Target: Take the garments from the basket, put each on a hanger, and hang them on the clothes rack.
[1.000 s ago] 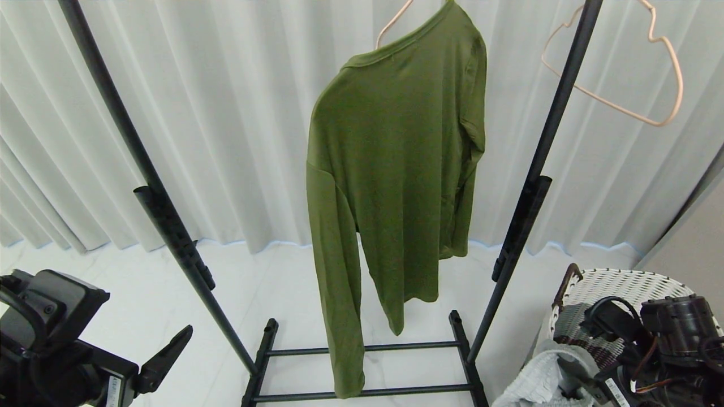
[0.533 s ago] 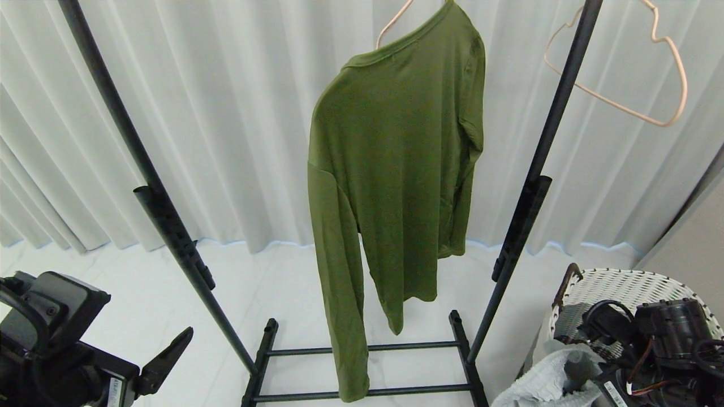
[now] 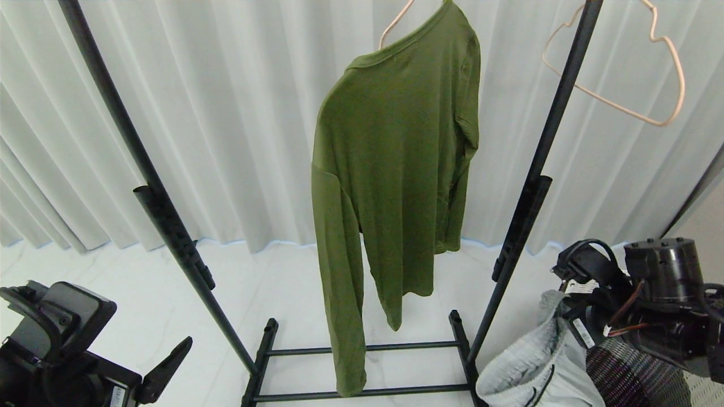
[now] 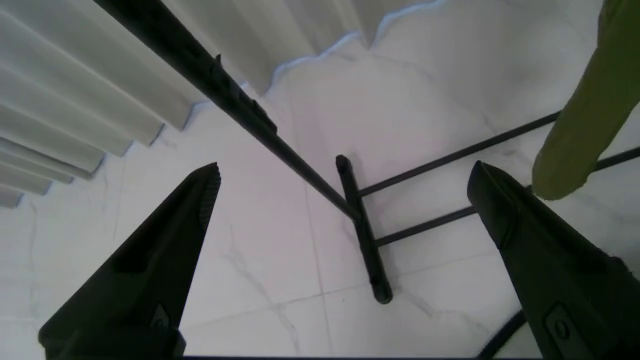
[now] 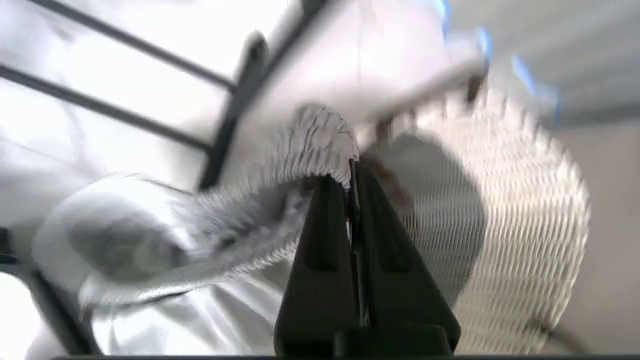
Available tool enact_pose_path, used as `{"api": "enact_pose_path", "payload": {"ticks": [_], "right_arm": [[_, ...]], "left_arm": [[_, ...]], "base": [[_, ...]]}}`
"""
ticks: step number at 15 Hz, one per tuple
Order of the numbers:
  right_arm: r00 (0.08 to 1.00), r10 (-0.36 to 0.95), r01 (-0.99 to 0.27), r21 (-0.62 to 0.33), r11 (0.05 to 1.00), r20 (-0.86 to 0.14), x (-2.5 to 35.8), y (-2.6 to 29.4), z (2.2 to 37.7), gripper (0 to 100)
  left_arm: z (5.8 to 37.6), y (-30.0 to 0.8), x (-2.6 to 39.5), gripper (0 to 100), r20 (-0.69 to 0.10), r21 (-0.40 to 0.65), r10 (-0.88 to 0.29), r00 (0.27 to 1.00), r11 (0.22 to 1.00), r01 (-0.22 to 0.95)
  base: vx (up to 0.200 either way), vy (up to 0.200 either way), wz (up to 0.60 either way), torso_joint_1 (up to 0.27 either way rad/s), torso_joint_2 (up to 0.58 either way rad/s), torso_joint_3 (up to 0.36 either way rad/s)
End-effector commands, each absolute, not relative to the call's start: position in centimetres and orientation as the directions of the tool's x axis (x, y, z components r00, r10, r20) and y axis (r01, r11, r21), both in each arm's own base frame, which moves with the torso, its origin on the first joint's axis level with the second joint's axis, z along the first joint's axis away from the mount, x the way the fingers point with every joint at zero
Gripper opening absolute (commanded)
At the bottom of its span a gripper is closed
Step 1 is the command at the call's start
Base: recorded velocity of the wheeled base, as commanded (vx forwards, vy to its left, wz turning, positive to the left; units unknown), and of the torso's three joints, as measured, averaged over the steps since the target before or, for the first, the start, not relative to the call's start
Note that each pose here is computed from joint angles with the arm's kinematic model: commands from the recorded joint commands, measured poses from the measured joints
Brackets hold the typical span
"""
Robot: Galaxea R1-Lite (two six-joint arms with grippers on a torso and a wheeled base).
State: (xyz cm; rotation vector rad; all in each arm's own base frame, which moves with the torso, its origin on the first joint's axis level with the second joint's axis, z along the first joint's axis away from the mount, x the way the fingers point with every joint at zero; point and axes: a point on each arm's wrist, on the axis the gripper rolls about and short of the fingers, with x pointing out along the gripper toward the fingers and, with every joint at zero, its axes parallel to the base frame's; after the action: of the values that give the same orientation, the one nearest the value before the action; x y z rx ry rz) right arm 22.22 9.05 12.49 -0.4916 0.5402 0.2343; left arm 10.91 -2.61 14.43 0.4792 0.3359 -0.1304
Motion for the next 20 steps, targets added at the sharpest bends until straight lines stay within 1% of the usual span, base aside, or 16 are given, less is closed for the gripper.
{"api": "enact_pose_path", "payload": {"ticks": [1, 3, 5, 8, 11, 15, 17, 20], "right_arm": [[0.877, 0.185, -0.371, -0.38, 0.847, -0.444, 21.1, 10.9, 17.1, 0], [0.874, 0.254, -0.419, -0.378, 0.825, -0.414, 19.6, 12.0, 19.1, 0], [0.878, 0.276, -0.43, -0.389, 0.815, -0.391, 18.7, 12.8, 20.3, 0], [0.878, 0.31, -0.447, -0.392, 0.804, -0.365, 18.3, 14.0, 21.7, 0], [0.865, 0.342, -0.478, -0.393, 0.785, -0.367, 17.9, 14.8, 22.6, 0], [0.854, 0.385, -0.507, -0.39, 0.769, -0.35, 17.6, 16.0, 23.6, 0], [0.847, 0.407, -0.521, -0.386, 0.761, -0.342, 17.6, 16.7, 24.3, 0], [0.844, 0.435, -0.532, -0.379, 0.757, -0.314, 17.3, 17.3, 25.2, 0]], "left_arm": [[14.4, -2.6, 10.9, 100, -0.349, 0.433, -0.041, 0.936, 0.879, 0.2], [14.5, -2.6, 10.9, 100, -0.343, 0.439, -0.04, 0.938, 0.877, 0.198], [14.5, -2.6, 10.9, 100, -0.342, 0.438, -0.043, 0.939, 0.876, 0.2], [14.6, -2.6, 10.7, 100, -0.33, 0.441, -0.05, 0.943, 0.875, 0.201], [14.5, -2.5, 10.5, 100, -0.329, 0.456, -0.046, 0.943, 0.867, 0.201], [14.6, -2.4, 10.2, 100, -0.318, 0.458, -0.037, 0.947, 0.869, 0.188], [14.2, -2.4, 10.1, 100, -0.33, 0.458, -0.036, 0.943, 0.868, 0.193], [14.0, -2.5, 10.1, 100, -0.338, 0.458, -0.047, 0.94, 0.864, 0.208]], "base": [[-0.2, 0.0, 0.0, -0.002, 0.0, -0.002], [-0.2, 0.0, 0.0, 0.01, 0.0, -0.005], [-0.2, 0.0, 0.0, -0.005, 0.0, 0.002], [0.0, 0.0, 0.0, 0.0, 0.0, 0.0], [0.0, 0.0, 0.0, 0.0, 0.0, 0.0], [0.0, 0.2, 0.0, 0.004, 0.0, 0.001], [0.0, 0.2, 0.0, 0.002, 0.0, -0.007], [0.0, 0.0, 0.0, 0.0, 0.0, 0.0]]}}
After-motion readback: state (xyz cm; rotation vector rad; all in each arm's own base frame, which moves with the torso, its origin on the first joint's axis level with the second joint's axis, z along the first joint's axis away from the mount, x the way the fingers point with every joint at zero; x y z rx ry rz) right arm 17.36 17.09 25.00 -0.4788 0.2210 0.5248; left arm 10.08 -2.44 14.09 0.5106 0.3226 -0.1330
